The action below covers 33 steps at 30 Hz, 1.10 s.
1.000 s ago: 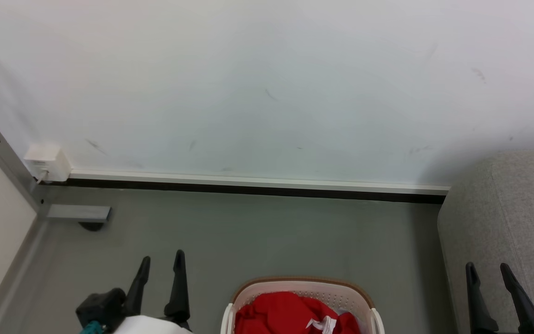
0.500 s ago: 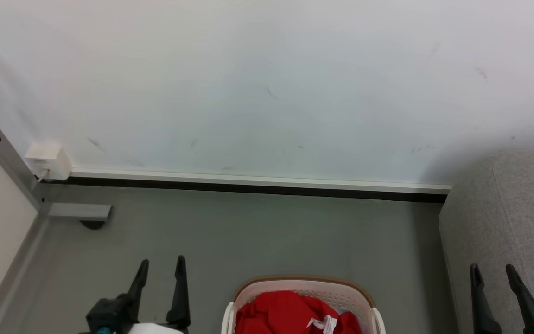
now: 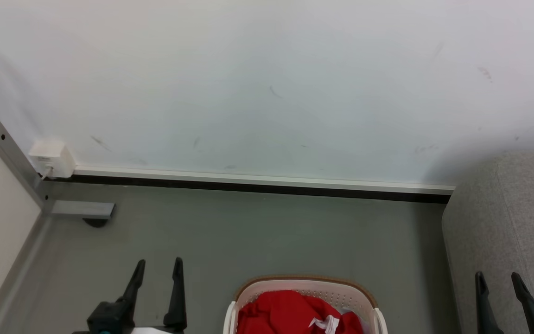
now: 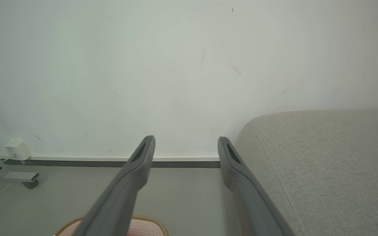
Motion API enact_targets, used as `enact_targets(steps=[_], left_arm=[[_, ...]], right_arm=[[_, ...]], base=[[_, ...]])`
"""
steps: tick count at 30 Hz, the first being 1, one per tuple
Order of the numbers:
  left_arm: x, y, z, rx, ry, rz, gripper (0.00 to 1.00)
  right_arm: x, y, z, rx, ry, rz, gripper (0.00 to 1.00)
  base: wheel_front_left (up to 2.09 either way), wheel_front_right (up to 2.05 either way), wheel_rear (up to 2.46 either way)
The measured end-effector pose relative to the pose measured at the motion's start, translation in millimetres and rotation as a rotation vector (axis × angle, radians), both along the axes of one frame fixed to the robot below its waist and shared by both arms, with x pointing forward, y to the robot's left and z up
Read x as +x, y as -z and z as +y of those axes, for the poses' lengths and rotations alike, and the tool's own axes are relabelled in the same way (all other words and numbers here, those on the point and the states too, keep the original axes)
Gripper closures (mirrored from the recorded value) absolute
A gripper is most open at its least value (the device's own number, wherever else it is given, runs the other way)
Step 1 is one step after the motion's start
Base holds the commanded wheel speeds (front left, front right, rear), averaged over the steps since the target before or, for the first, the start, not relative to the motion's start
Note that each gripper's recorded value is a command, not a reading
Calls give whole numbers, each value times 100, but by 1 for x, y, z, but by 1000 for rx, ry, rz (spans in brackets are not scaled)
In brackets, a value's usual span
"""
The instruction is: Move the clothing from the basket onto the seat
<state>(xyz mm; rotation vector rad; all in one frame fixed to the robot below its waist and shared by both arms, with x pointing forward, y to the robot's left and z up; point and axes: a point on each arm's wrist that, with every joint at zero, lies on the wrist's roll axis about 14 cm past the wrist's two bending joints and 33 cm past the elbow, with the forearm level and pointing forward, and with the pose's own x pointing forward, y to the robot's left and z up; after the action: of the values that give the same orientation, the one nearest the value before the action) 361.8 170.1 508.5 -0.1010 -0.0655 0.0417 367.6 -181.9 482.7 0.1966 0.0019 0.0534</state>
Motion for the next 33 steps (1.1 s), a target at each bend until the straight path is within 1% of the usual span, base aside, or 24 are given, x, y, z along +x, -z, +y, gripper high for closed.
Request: enact_targets(steps=[14,24,28,33], left_arm=[[-3,3,0,55,14,-10,0],[1,8,-7,52,32,4,0],[9,11,-16,51,60,12,0],[31,9,-37,49,124,0,0]], right_arm=[[-5,10,1,-41,-9,20,0],[-5,14,-2,-47,-4,27,0],[0,8,-5,-48,6,9,0],[11,0,-14,-55,29,-16,0]], base=[[0,0,0],[0,0,0],[0,0,0],[0,0,0]])
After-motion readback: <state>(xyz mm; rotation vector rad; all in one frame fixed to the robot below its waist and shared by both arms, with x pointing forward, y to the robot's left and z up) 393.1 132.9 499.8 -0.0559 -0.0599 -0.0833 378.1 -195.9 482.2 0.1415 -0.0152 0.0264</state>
